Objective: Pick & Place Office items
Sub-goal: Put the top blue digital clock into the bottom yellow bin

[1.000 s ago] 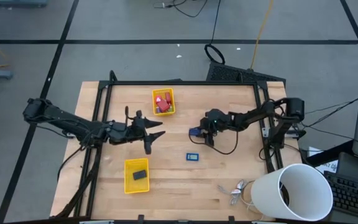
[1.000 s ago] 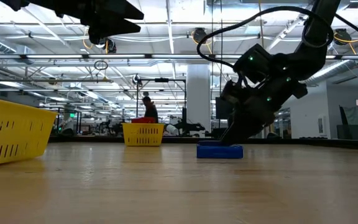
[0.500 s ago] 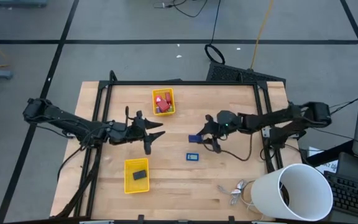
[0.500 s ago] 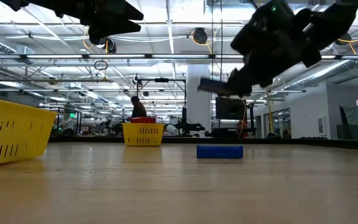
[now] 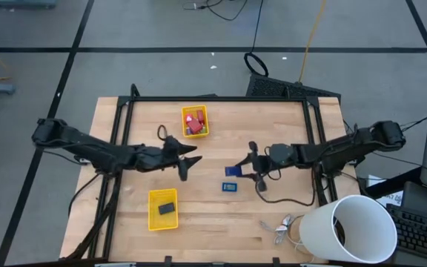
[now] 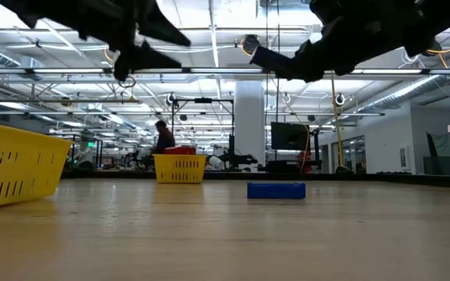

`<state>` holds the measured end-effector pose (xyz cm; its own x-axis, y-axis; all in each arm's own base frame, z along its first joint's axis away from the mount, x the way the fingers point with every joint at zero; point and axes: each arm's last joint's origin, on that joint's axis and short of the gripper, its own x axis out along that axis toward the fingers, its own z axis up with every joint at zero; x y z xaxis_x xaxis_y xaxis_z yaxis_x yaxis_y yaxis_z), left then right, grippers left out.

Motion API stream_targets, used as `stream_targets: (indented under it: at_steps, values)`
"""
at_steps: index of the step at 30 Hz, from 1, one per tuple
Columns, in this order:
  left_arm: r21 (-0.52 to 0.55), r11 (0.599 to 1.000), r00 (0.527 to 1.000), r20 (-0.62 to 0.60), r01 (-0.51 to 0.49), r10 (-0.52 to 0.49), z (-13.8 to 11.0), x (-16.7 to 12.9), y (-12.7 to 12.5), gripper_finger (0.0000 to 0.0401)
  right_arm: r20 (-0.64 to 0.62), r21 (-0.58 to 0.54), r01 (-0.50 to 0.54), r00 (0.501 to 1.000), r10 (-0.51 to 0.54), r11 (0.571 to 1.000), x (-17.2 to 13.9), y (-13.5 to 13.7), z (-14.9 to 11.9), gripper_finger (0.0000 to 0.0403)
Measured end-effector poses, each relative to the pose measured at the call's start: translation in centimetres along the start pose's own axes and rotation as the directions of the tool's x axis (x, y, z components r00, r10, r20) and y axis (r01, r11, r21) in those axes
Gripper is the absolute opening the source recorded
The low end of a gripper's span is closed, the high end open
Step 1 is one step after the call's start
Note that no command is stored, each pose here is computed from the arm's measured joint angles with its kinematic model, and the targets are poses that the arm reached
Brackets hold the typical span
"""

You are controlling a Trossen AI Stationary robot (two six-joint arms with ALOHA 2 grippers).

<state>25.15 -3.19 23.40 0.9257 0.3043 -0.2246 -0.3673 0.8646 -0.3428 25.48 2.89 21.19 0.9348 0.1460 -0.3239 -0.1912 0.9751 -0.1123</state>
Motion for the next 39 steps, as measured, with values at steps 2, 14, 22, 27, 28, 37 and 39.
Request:
stream_targets:
  at_steps: [2, 14, 22, 27, 28, 37, 39]
  values:
    - [-0.077, 0.996, 0.999, -0.005, -0.042, 0.042, -0.6, 1.0, 0.5, 0.0264, -0.015, -0.048, 0.06, 0.998, -0.06, 0.997, 0.1, 0.2, -0.1, 0.0157]
    - [-0.315, 0.942, 0.992, 0.091, 0.112, -0.088, -1.5, 5.6, 2.0, 0.0339, -0.046, -0.23, 0.296, 0.948, -0.314, 0.927, 0.0, 0.7, -0.1, 0.0159]
    - [-0.335, 0.923, 0.981, 0.114, 0.187, -0.157, -1.5, 6.8, 1.3, 0.0342, -0.026, -0.237, 0.302, 0.948, -0.317, 0.923, 0.0, 0.7, 0.2, 0.0157]
    - [-0.302, 0.919, 0.967, 0.1, 0.253, -0.234, -1.2, 8.3, -0.4, 0.0342, -0.026, -0.238, 0.308, 0.946, -0.323, 0.921, 0.0, 0.7, 0.2, 0.0161]
    - [-0.295, 0.918, 0.964, 0.093, 0.266, -0.249, -1.3, 8.7, -0.6, 0.0342, -0.026, -0.238, 0.32, 0.942, -0.335, 0.917, -0.1, 0.7, 0.2, 0.0162]
    - [-0.293, 0.917, 0.962, 0.073, 0.272, -0.262, -1.7, 11.0, -1.5, 0.0341, -0.012, -0.25, 0.314, 0.945, -0.327, 0.916, -0.1, 1.0, 0.4, 0.016]
    - [-0.294, 0.915, 0.961, 0.078, 0.276, -0.265, -1.7, 11.1, -1.6, 0.0336, -0.013, -0.256, 0.315, 0.944, -0.329, 0.914, -0.1, 1.0, 0.4, 0.0161]
